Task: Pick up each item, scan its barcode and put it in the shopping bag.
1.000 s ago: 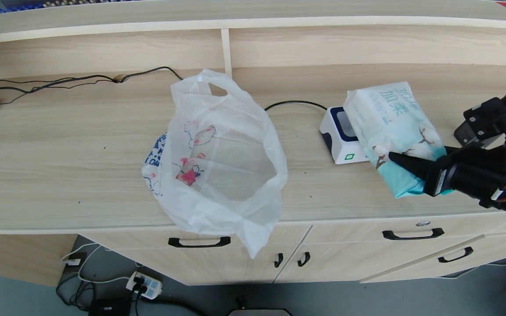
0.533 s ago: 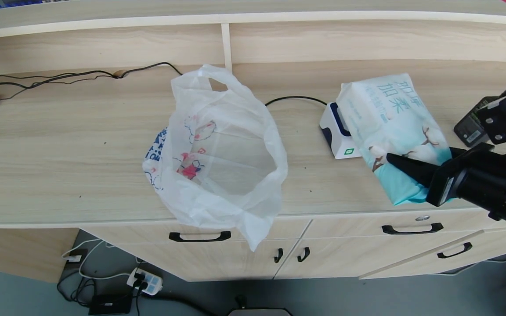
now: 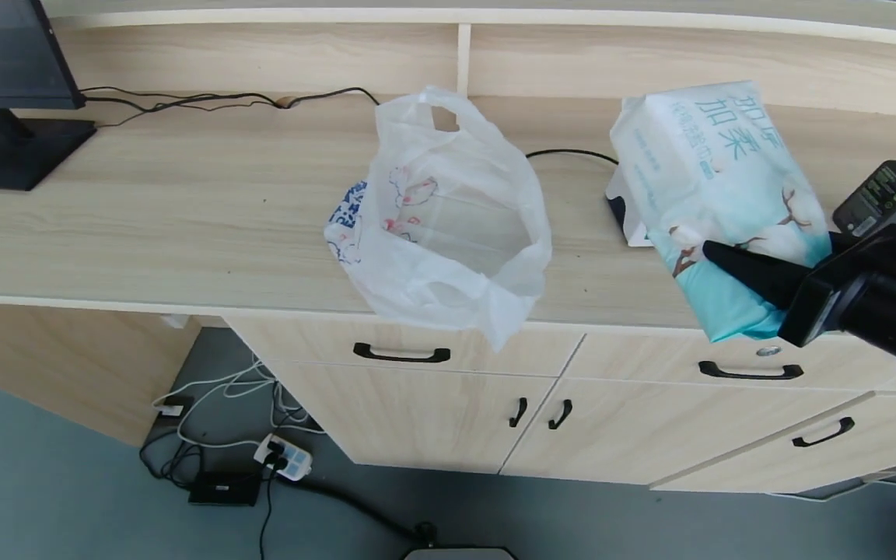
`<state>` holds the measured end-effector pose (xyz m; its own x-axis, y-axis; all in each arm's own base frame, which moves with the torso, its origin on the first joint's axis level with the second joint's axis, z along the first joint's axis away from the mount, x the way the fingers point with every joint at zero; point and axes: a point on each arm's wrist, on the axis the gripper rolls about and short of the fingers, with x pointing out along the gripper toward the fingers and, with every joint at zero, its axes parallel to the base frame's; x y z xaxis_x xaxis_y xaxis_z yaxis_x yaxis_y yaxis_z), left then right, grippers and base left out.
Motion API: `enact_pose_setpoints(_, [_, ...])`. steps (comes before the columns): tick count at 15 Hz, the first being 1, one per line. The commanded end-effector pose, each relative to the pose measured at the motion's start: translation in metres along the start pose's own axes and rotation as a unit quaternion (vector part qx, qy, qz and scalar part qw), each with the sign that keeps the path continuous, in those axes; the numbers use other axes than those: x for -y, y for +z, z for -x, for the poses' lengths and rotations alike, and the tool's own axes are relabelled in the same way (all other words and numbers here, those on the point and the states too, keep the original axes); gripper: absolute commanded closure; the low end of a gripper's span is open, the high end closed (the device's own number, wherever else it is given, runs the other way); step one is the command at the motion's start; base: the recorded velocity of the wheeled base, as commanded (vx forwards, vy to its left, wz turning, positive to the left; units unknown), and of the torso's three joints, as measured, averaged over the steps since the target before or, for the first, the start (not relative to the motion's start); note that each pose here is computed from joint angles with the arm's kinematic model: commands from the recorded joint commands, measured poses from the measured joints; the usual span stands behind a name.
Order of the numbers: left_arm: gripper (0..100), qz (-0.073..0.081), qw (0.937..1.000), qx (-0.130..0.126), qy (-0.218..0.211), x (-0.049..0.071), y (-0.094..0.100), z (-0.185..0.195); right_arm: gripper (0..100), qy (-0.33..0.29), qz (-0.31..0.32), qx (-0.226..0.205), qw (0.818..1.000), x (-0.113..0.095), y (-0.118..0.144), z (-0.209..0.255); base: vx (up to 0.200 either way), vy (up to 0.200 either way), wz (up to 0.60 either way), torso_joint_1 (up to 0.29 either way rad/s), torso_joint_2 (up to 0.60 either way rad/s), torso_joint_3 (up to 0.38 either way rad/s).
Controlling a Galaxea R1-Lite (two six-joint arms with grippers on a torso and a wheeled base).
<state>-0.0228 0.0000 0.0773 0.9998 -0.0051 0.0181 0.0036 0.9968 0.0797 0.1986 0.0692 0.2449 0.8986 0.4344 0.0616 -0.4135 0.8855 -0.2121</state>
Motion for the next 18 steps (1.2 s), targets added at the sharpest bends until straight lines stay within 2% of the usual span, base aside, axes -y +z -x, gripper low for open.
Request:
enact_pose_setpoints(1, [0,0.000,1.0000,0.000,0.000,0.000,0.000,0.000,100,-0.001,-0.001,0.005,1.000,0.002,0.004,-0.012,0.000,0.000,0.60,0.017,0.00,0.002])
enact_pose_setpoints(4, [0,0.000,1.0000,0.000,0.000,0.000,0.000,0.000,100,0.003,0.001,0.012,1.000,0.003,0.010,-0.034,0.000,0.000,0.60,0.002,0.01,0.001])
enact_pose_setpoints(6, [0,0.000,1.0000,-0.001,0.000,0.000,0.000,0.000,100,0.001,0.005,0.047,0.999,0.008,0.030,-0.059,0.000,0.000,0.30,0.001,0.01,0.001])
enact_pose_setpoints(8, [0,0.000,1.0000,-0.001,0.000,0.000,0.000,0.000,100,0.032,0.003,0.080,0.996,0.000,0.046,-0.078,0.000,0.000,0.00,0.000,0.00,0.000])
enact_pose_setpoints(10, [0,0.000,1.0000,0.000,0.000,0.000,0.000,0.000,100,0.080,-0.021,0.069,0.994,-0.026,0.038,-0.093,0.000,0.000,0.00,0.000,0.00,0.000])
enact_pose_setpoints(11, [0,-0.001,1.0000,0.000,0.000,0.000,0.000,0.000,100,0.079,-0.022,0.063,0.995,-0.027,0.034,-0.096,0.000,0.000,0.00,0.000,0.00,0.000])
enact_pose_setpoints(14, [0,-0.001,1.0000,-0.001,0.000,0.000,0.000,0.000,100,0.050,-0.033,0.051,0.997,-0.020,0.013,-0.107,0.000,0.000,0.00,0.000,0.00,0.000])
enact_pose_setpoints(18, [0,0.000,1.0000,-0.001,0.000,0.000,0.000,0.000,100,0.006,-0.029,0.035,0.999,0.006,0.000,-0.112,0.000,0.000,0.00,0.000,0.00,0.000])
